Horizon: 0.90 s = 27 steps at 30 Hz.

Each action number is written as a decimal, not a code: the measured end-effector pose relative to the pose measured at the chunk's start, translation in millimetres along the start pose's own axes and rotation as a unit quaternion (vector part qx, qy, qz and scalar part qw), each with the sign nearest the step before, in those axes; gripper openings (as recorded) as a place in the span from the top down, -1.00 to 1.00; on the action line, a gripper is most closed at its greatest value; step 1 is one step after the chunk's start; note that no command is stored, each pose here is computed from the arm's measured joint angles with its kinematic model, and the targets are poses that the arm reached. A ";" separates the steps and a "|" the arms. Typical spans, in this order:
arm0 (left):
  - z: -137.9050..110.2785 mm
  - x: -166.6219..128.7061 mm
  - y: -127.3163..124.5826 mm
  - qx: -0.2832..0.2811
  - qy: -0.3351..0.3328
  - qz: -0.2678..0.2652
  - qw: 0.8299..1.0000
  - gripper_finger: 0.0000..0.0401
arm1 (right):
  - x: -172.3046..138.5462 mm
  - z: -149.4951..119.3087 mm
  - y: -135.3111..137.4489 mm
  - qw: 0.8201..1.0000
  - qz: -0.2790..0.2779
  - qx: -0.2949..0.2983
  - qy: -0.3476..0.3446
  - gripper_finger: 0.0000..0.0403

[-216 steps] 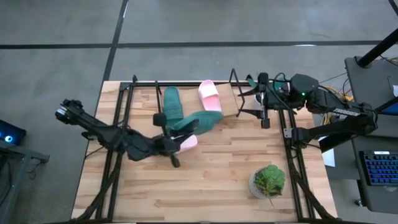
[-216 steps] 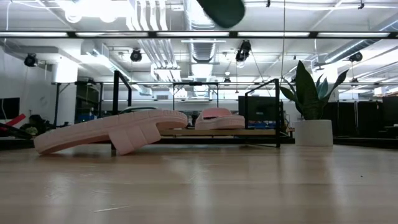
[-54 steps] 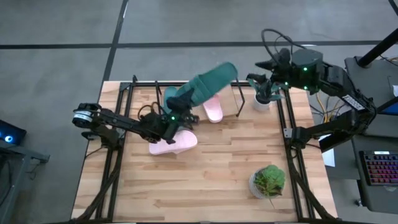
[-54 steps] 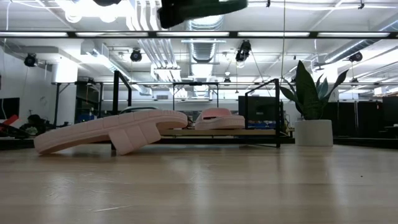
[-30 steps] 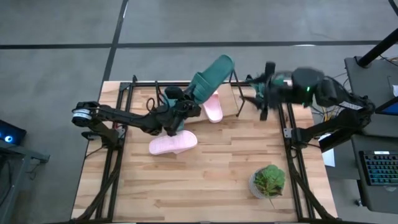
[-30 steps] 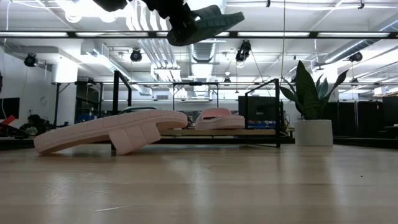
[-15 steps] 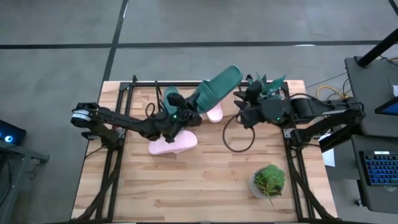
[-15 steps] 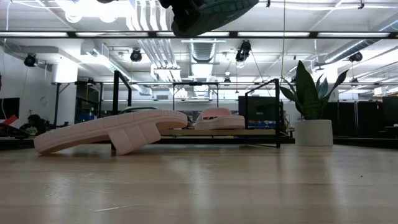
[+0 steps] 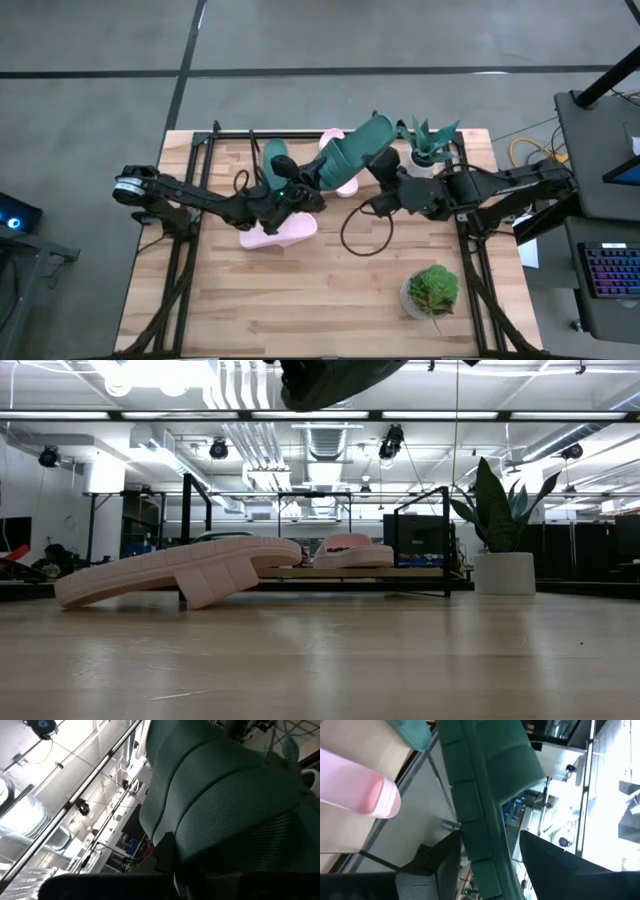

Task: Pick and place slides into the shelf
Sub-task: Put the green slide on the shelf

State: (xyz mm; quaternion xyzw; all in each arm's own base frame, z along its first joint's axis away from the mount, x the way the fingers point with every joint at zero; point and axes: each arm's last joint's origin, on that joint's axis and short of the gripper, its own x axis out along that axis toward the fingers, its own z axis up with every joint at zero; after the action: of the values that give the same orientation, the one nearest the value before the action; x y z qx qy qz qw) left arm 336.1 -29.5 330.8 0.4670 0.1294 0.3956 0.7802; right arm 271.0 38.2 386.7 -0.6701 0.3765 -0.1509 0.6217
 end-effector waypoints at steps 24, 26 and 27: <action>21.4 -37.7 10.3 -0.033 -0.111 -0.074 0.991 0.53 | -5.7 -21.6 -1.6 0.990 0.024 0.123 -0.068 0.73; 21.3 -47.2 18.6 -0.060 -0.132 -0.110 0.983 0.38 | -8.7 -31.6 -0.6 0.985 0.029 0.139 -0.094 0.73; 20.6 -50.9 24.1 -0.079 -0.143 -0.130 0.978 0.30 | -9.9 -36.2 -0.8 0.983 0.028 0.148 -0.108 0.73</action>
State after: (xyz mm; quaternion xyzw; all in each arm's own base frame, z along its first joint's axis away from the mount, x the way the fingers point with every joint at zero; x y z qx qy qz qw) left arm 302.7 -73.8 353.3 0.4349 0.0442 0.2291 0.8697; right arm 240.3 18.9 396.7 -0.5724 0.2992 -0.1148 0.7547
